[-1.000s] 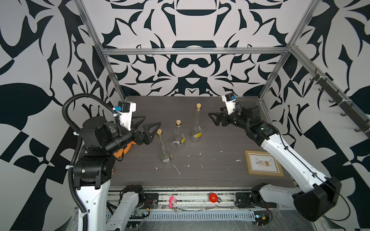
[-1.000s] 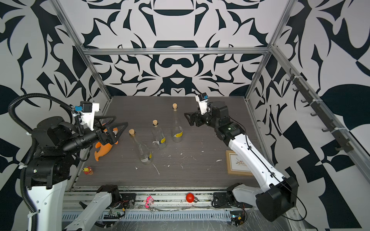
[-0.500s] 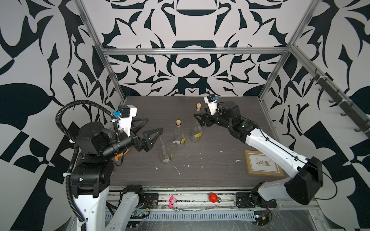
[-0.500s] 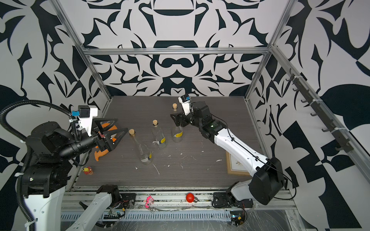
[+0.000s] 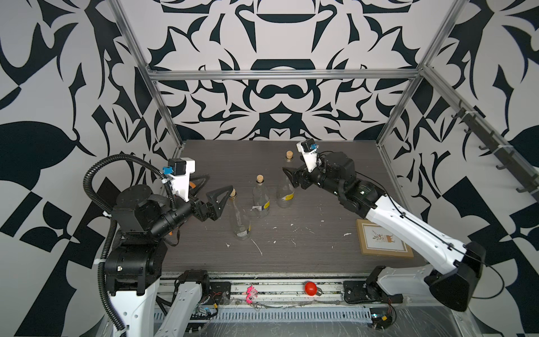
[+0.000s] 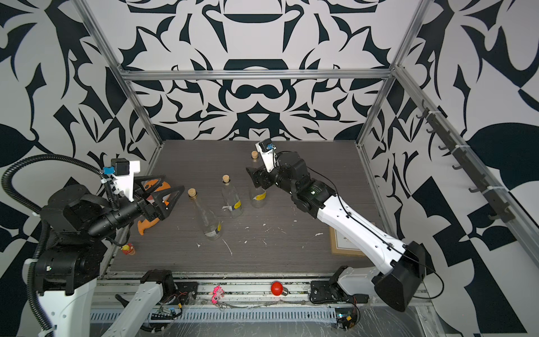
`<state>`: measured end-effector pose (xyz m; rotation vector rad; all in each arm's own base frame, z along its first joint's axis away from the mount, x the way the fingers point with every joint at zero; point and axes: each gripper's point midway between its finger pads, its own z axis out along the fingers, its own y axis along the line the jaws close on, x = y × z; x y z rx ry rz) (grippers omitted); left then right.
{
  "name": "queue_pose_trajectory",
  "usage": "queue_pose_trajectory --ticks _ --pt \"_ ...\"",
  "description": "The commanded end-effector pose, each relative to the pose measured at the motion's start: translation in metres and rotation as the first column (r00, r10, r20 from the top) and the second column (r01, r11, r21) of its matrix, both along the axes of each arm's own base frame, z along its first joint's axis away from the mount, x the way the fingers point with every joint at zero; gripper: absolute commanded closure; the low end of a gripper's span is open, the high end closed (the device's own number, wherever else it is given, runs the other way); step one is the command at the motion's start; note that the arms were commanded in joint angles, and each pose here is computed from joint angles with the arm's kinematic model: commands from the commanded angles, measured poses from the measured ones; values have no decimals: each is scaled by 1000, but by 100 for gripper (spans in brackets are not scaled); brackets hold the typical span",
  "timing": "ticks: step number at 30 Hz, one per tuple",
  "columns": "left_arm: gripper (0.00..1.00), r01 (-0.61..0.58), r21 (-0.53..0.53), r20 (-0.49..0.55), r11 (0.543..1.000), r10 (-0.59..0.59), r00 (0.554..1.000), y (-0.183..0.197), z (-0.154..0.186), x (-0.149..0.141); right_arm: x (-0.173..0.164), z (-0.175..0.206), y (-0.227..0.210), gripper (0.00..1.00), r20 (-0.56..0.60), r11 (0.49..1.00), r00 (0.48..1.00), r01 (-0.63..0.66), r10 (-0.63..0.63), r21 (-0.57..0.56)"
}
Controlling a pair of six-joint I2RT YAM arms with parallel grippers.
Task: Remove the label from the bottle
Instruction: Pick up the bottle from the center of the board.
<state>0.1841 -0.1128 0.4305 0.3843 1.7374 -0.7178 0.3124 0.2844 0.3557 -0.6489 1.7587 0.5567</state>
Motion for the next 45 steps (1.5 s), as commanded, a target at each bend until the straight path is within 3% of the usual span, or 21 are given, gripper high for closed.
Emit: queue_pose_trajectory --ticks 1,6,10,14,23,30,37,41,45 --pt "1 -85 20 -9 996 85 996 12 -7 6 -31 34 0 15 51 995 994 -94 92 35" --pt "1 -170 30 36 985 169 985 25 -4 5 -85 37 43 15 79 925 924 -377 373 46" --pt "1 -329 50 86 943 324 942 51 1 7 -112 23 79 15 75 861 858 -509 508 -7" --pt "1 -350 39 123 936 343 931 55 4 -1 -124 11 115 15 73 813 810 -581 582 -29" --pt "1 -332 48 171 942 319 932 53 2 -21 -128 -5 168 18 102 804 798 -592 594 -56" --pt "1 -307 34 187 951 295 937 48 -3 -29 -105 -7 185 22 126 850 842 -526 524 -21" --pt "1 -287 17 210 958 277 938 45 -6 -36 -96 -2 202 29 136 852 844 -523 518 -1" --pt "1 -290 18 212 957 280 936 46 -7 -36 -96 -1 206 37 132 849 842 -528 522 11" --pt "1 -292 7 230 956 283 931 46 -6 -38 -97 0 206 61 129 845 840 -534 527 29"
